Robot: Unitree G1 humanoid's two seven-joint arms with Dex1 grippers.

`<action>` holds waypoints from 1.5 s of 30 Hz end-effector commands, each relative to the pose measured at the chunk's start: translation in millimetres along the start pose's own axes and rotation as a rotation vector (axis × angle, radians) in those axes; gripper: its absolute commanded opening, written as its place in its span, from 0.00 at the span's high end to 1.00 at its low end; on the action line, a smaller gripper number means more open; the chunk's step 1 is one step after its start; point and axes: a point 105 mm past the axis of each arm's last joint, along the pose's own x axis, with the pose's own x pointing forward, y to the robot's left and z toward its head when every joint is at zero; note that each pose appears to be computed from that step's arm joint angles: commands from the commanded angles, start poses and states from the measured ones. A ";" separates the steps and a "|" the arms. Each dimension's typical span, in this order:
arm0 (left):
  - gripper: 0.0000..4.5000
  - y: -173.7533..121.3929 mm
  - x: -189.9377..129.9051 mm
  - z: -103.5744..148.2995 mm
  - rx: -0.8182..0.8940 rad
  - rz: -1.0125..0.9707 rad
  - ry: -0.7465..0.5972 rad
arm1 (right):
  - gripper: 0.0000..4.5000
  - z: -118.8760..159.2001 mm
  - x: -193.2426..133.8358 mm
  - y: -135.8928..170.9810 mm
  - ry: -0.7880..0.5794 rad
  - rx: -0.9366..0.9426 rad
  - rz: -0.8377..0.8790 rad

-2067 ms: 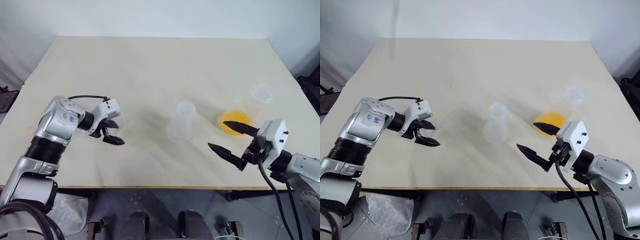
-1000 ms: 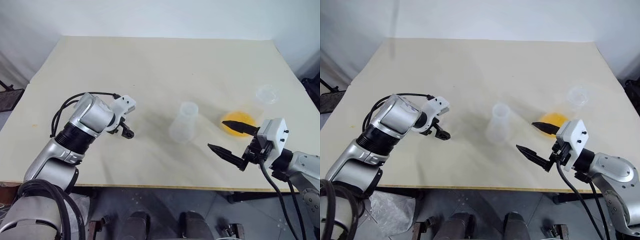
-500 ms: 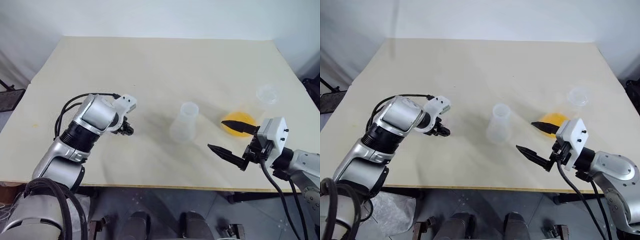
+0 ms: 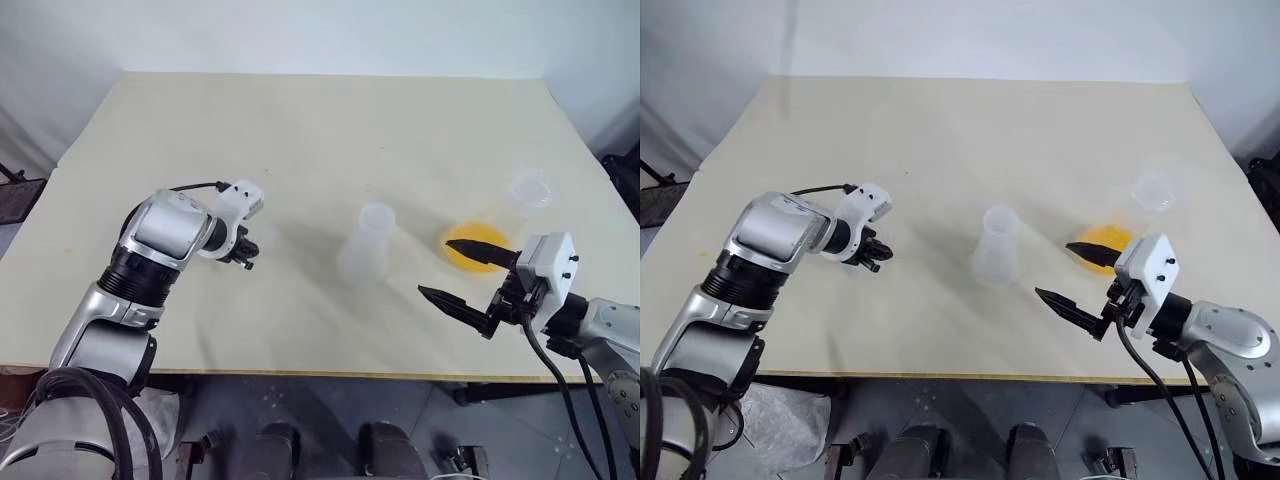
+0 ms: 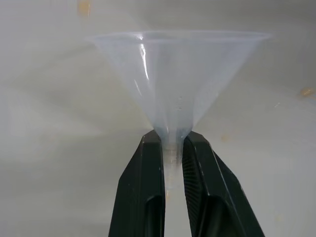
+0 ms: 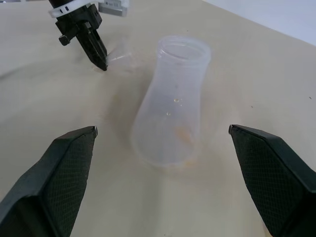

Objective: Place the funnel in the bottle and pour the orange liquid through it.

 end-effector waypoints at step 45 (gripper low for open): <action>0.96 -127.9 -23.3 122.5 0.488 -0.858 -1.013 | 0.00 29.9 -0.1 -0.3 -0.147 -0.057 -0.124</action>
